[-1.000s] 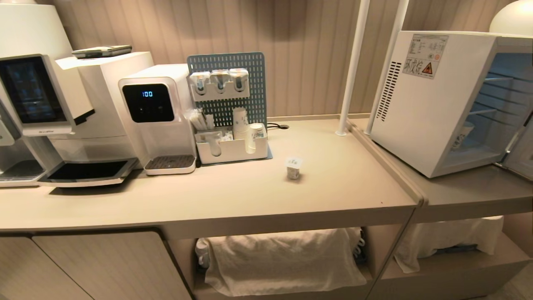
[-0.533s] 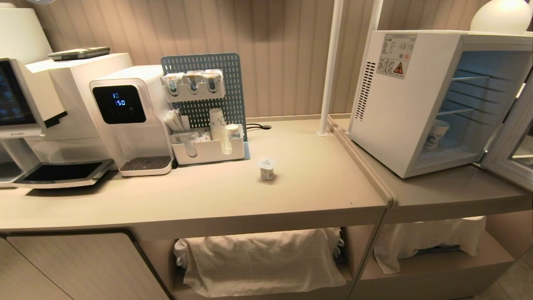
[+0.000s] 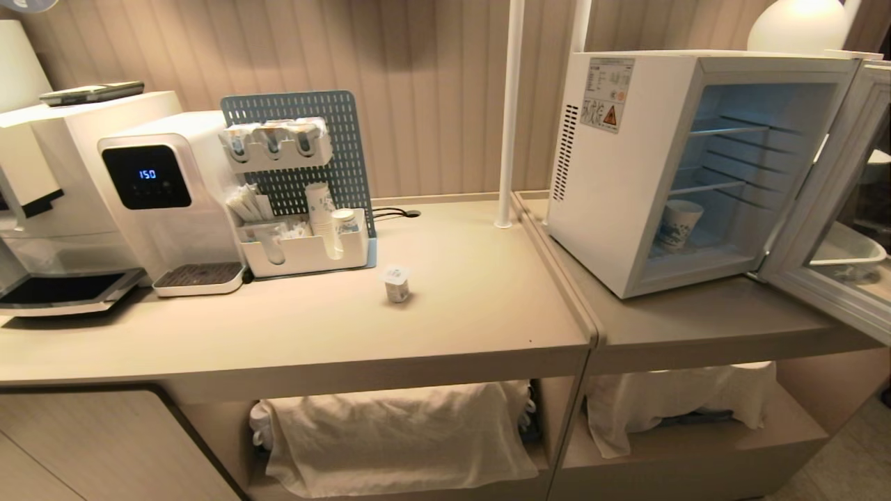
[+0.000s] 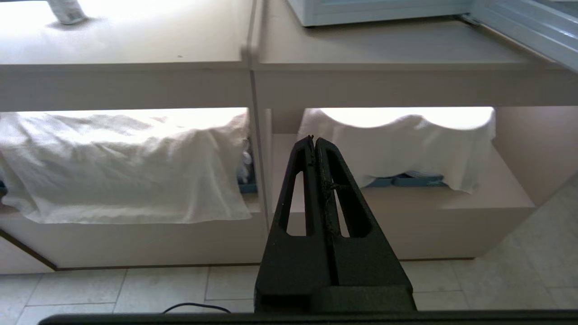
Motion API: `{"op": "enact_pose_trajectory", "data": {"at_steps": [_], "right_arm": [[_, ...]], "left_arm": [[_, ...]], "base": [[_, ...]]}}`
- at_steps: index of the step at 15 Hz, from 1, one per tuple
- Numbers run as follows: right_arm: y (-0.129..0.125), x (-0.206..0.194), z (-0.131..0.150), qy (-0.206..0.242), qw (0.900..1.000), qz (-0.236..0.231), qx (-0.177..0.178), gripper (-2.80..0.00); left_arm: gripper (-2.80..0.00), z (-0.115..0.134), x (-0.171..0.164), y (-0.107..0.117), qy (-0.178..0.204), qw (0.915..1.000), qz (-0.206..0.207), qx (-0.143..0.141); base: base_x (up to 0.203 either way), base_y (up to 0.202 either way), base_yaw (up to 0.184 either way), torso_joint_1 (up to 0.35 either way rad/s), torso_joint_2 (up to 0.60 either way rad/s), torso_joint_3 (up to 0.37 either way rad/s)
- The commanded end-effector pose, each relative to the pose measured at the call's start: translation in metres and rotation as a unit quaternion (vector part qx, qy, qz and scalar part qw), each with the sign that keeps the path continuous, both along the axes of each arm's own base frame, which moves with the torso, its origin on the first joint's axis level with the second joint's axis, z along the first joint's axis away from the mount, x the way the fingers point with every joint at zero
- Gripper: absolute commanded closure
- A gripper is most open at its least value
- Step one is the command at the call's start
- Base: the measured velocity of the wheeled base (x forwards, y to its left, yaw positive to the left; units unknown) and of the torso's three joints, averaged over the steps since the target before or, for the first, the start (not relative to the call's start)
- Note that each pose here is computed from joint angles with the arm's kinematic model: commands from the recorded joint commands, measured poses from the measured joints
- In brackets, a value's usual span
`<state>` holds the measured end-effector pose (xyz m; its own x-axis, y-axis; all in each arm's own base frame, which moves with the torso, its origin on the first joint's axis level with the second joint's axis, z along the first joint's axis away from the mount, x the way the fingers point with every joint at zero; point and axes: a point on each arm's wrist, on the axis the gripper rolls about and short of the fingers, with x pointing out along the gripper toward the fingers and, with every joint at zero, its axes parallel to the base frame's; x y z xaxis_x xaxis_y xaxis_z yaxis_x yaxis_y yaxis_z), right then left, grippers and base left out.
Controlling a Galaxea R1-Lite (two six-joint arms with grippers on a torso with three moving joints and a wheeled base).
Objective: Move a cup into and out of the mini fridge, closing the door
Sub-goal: Close the freezer door
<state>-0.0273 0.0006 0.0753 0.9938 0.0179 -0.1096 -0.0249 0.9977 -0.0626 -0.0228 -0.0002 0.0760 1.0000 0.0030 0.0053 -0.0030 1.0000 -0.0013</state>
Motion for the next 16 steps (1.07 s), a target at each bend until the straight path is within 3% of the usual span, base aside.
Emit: {"op": "enact_pose_trajectory", "data": {"at_steps": [1, 16], "right_arm": [[0.0000, 0.0003, 0.0003, 0.003, 1.000, 0.000, 0.000, 0.00], [0.0000, -0.0001, 0.0001, 0.000, 1.000, 0.000, 0.000, 0.00]], "left_arm": [[0.00, -0.0003, 0.0002, 0.0000, 0.001, 1.0000, 0.000, 0.000], [0.00, -0.0003, 0.0002, 0.0000, 0.001, 1.0000, 0.000, 0.000]], "base": [[0.000, -0.196, 0.001, 0.005, 0.00, 0.000], [0.000, -0.194, -0.001, 0.003, 0.00, 0.002]]}}
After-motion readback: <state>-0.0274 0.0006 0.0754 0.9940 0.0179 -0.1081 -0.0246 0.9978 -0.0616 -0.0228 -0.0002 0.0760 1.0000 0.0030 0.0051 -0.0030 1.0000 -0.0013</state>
